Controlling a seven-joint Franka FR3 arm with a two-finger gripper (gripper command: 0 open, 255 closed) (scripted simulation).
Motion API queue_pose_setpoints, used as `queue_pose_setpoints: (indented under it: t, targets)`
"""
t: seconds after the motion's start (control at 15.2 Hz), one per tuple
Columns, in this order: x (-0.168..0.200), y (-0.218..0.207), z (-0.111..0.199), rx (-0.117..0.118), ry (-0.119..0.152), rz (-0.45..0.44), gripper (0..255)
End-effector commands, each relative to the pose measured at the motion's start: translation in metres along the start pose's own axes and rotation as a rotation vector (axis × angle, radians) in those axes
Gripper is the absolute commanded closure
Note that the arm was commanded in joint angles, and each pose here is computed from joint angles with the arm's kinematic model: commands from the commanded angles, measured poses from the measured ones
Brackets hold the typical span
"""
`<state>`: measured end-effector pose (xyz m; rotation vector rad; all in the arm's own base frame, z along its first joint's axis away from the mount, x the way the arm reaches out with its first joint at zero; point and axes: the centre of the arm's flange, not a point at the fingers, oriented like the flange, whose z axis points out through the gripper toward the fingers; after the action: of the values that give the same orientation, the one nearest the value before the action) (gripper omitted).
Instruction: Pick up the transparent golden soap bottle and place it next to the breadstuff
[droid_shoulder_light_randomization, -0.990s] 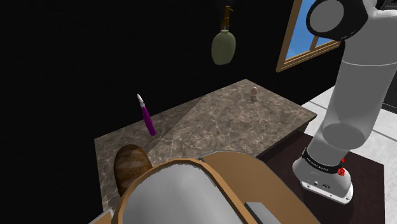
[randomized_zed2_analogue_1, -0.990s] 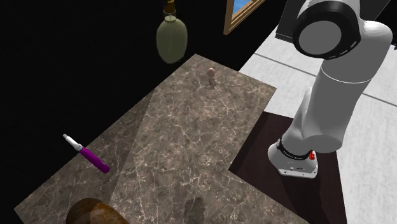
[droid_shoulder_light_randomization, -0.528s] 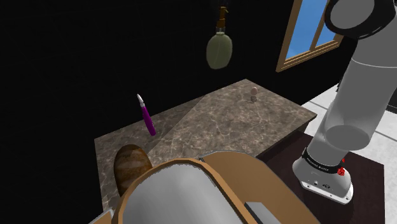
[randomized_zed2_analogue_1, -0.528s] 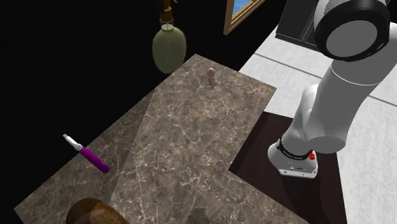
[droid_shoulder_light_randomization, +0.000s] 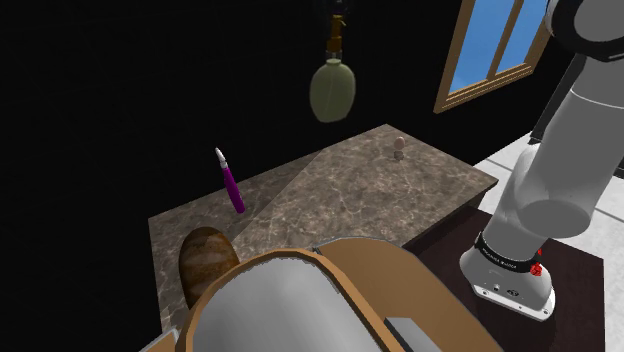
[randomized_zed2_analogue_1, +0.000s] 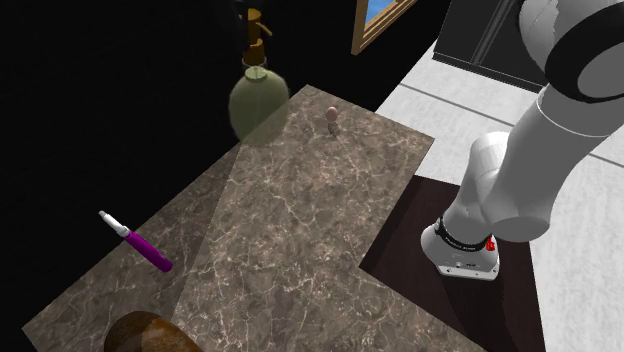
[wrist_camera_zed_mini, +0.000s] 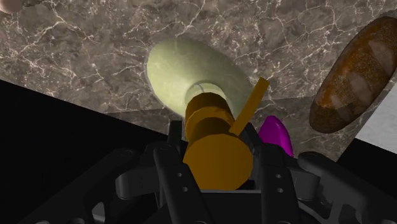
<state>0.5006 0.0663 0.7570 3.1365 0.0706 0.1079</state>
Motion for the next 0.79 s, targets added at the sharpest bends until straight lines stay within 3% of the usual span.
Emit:
queue_pose_setpoints:
  t: [0.0, 0.73]
  targets:
    - [-0.007, -0.024, -0.001, 0.0, 0.0, 0.002, 255]
    - [-0.045, -0.164, -0.005, 0.0, 0.0, 0.002, 255]
